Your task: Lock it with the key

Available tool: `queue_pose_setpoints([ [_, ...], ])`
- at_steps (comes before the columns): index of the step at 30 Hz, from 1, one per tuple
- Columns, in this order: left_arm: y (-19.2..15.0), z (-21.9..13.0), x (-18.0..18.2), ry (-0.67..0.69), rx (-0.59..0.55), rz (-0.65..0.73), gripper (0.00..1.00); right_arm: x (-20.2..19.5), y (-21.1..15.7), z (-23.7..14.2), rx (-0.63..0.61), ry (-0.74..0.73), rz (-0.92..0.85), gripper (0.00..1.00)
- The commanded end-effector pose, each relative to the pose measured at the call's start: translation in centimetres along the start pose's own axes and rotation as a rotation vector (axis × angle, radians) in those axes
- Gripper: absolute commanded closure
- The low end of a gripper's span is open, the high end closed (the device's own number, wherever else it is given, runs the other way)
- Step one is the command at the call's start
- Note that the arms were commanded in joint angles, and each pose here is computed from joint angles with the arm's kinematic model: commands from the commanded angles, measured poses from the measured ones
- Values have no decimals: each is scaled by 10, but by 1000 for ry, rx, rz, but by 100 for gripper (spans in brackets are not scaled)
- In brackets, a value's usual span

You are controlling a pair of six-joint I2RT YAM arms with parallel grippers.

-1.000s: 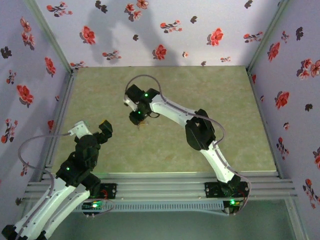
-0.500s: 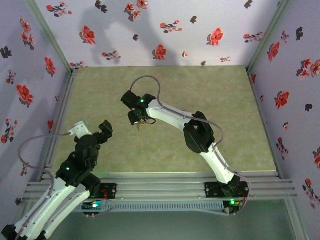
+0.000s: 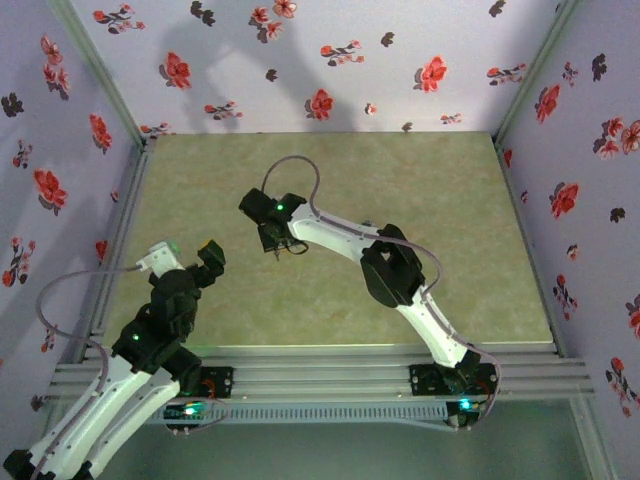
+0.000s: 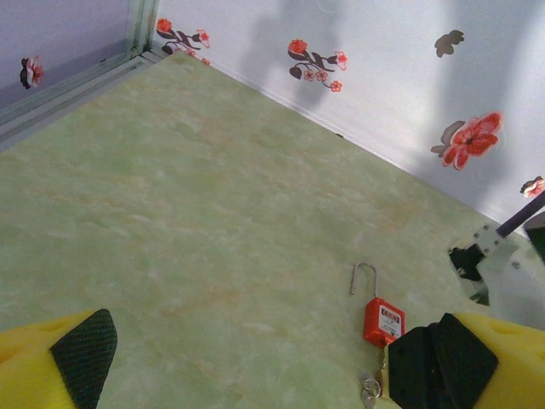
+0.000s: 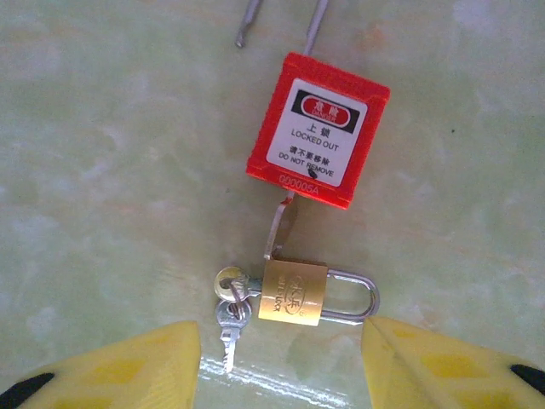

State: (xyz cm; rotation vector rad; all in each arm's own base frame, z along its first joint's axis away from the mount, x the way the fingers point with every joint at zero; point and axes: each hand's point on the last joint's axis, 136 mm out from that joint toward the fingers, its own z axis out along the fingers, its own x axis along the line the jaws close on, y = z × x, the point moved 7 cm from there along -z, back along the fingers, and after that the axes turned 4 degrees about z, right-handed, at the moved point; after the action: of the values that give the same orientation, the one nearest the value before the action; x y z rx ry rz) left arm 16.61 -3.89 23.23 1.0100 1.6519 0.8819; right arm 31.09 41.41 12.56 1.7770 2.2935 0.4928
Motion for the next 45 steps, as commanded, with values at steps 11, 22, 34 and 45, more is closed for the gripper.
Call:
queue_pose_setpoints([
  [11, 2, -1, 7, 42, -18, -11, 0, -3, -4, 22, 8, -61, 25, 55],
  [22, 2, -2, 6, 40, -18, -10, 0, -3, -9, 34, 31, -70, 20, 58],
  [34, 2, -1, 6, 41, -17, -8, 0, -16, -20, 49, 85, -108, -7, 74],
  [45, 1, -1, 7, 43, -17, -8, 0, -32, -49, 15, 167, -20, -182, 79],
])
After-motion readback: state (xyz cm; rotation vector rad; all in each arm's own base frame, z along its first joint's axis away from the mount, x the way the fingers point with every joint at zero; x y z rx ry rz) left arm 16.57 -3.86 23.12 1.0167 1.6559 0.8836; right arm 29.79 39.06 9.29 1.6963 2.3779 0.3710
